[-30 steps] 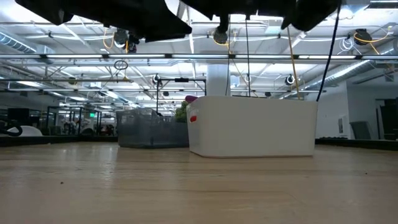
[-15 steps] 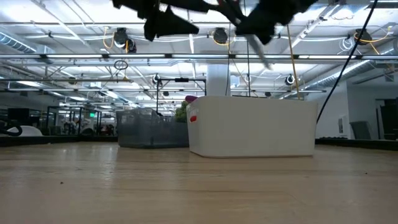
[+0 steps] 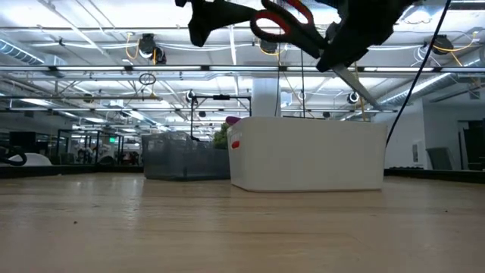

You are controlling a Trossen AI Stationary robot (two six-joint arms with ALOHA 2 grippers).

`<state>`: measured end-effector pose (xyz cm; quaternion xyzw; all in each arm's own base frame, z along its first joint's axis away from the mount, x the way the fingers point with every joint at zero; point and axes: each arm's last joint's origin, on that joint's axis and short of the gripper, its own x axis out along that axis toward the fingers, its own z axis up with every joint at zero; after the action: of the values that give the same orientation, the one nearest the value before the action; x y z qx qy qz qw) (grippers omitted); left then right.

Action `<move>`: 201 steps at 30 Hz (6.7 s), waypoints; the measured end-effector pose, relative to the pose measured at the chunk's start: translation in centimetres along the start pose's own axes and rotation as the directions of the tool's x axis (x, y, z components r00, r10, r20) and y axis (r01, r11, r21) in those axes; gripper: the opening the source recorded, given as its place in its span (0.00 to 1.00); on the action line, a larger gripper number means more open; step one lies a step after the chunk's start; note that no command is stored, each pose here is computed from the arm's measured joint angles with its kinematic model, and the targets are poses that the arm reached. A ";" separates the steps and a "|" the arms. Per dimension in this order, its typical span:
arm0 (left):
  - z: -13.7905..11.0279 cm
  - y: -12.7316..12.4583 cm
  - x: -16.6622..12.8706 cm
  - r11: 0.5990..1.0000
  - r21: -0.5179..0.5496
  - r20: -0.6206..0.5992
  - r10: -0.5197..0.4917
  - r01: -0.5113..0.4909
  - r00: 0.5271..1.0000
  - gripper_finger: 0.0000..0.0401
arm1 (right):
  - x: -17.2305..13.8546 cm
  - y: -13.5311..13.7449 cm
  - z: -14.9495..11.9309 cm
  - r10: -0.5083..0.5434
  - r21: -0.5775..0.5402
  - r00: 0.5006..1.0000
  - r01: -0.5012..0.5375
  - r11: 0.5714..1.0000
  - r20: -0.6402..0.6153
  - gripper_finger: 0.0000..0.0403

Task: Pick & Place Paint Supplies
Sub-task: Put the black scissors into the white bin, then return to Home Position

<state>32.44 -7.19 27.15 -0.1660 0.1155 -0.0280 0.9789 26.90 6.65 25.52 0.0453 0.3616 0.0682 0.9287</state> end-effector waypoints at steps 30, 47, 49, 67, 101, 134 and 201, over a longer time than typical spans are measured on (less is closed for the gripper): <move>-1.7 2.5 2.3 1.000 -0.003 -0.067 0.009 -0.009 0.998 0.07 | 1.6 -0.6 -0.1 0.007 0.013 1.000 -0.007 1.000 -0.023 0.09; -1.4 0.4 1.2 0.984 -0.094 0.050 0.156 -0.150 0.987 0.08 | -7.3 -1.8 -0.3 -0.337 -0.053 0.935 0.344 0.937 0.108 0.52; -1.6 0.4 1.1 0.973 -0.132 0.064 0.199 -0.189 0.978 0.08 | -8.4 -2.0 -0.6 -0.370 -0.026 0.914 0.379 0.925 0.165 0.51; -3.8 0.8 1.4 0.827 -0.522 0.105 0.306 -0.210 0.946 0.08 | -9.1 -1.6 -2.4 -0.258 -0.139 0.726 0.438 0.888 0.638 0.45; -7.1 3.3 3.9 0.718 -0.628 0.012 0.395 -0.300 0.919 0.18 | -8.0 -1.8 -3.8 -0.247 -0.115 0.696 0.429 0.896 0.675 0.44; 3.7 2.6 -11.9 0.803 0.271 -0.119 -0.519 0.531 0.846 0.83 | -7.6 -2.2 -4.6 -0.279 -0.100 0.754 0.413 0.905 0.595 0.43; -9.5 11.7 -21.0 0.913 0.325 0.472 0.071 -0.248 0.879 0.83 | -7.2 -5.3 -17.6 -0.159 -0.019 0.738 0.227 0.974 0.656 0.45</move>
<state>10.01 2.75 19.08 0.0329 -0.1085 0.0718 0.9910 10.23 0.87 16.71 -0.0168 0.0159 -0.0310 0.9993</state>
